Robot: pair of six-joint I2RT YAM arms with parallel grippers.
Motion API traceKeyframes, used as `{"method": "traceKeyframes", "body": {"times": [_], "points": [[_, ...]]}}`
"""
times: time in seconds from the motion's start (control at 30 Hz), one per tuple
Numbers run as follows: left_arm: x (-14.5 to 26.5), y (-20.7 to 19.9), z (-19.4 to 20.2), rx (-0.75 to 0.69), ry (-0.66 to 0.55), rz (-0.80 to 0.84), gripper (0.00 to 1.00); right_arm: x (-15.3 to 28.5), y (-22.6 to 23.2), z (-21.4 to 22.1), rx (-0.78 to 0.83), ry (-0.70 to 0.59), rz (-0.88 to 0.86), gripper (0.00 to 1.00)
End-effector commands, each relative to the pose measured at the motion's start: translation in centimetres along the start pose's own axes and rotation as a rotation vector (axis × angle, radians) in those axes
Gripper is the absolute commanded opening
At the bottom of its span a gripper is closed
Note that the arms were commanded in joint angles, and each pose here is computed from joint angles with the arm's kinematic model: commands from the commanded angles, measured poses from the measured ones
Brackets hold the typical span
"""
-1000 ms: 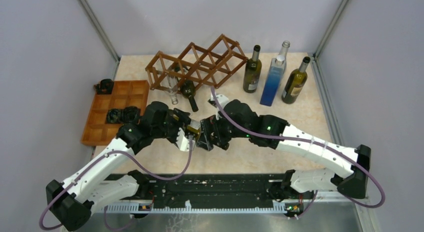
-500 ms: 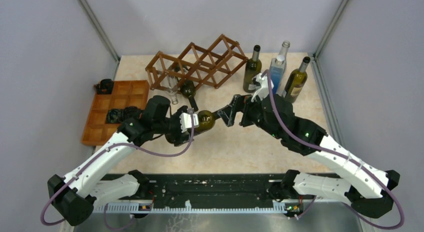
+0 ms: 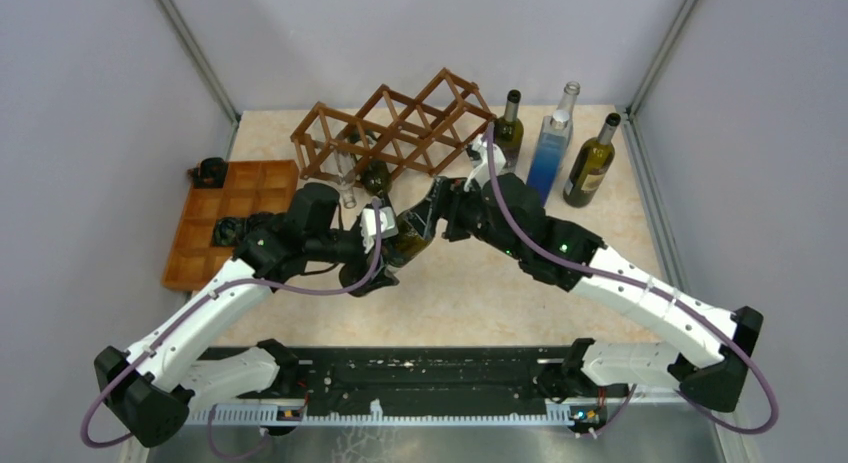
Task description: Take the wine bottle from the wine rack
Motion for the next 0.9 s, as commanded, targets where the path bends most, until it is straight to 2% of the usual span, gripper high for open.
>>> {"method": "traceKeyframes", "body": {"times": [0.0,0.03,0.1,0.27,0.3,0.37,0.43,0.47,0.73,0.87], "points": [[0.7,0.0,-3.7,-0.049,-0.135,0.011,0.0,-0.8,3.7,-3.2,-0.048,-0.096,-0.131,0.74],[0.8,0.0,-3.8,-0.05,-0.138,0.013,0.0,-1.2,3.8,-3.3,-0.052,-0.099,-0.133,0.72],[0.9,-0.1,-3.8,-0.049,-0.135,0.02,0.0,-1.7,4.2,-3.3,-0.06,-0.099,-0.147,0.6],[0.8,0.0,-3.7,-0.025,-0.122,0.015,0.01,-2.4,4.5,-3.1,-0.062,-0.081,-0.149,0.11],[0.7,0.0,-3.6,-0.015,-0.119,0.015,0.13,-2.3,4.3,-3.1,-0.059,-0.081,-0.138,0.03],[0.6,0.0,-3.5,0.006,-0.104,0.019,0.54,-2.2,3.9,-3.1,-0.049,-0.087,-0.112,0.0],[0.5,0.0,-3.3,0.026,-0.083,0.021,0.86,-1.8,3.4,-3.4,-0.028,-0.099,-0.09,0.0],[0.5,0.1,-3.2,0.033,-0.073,0.02,0.97,-1.6,3.0,-3.7,-0.017,-0.106,-0.073,0.0],[1.1,0.4,-3.0,0.032,0.013,0.045,0.99,0.6,-1.9,-6.8,0.147,-0.193,0.125,0.0],[1.7,1.5,-2.5,0.073,0.088,0.044,0.99,1.7,-5.3,-8.4,0.279,-0.27,0.324,0.0]]}}
Point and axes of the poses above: each gripper's point midway between its finger pads, its own x axis back along the fingers, its own y axis along the line the jaws close on, z = x × y, the point moved 5 cm from there along x, back along the fingers, and after that the axes turned 6 degrees about -x, right-handed, at the moved point
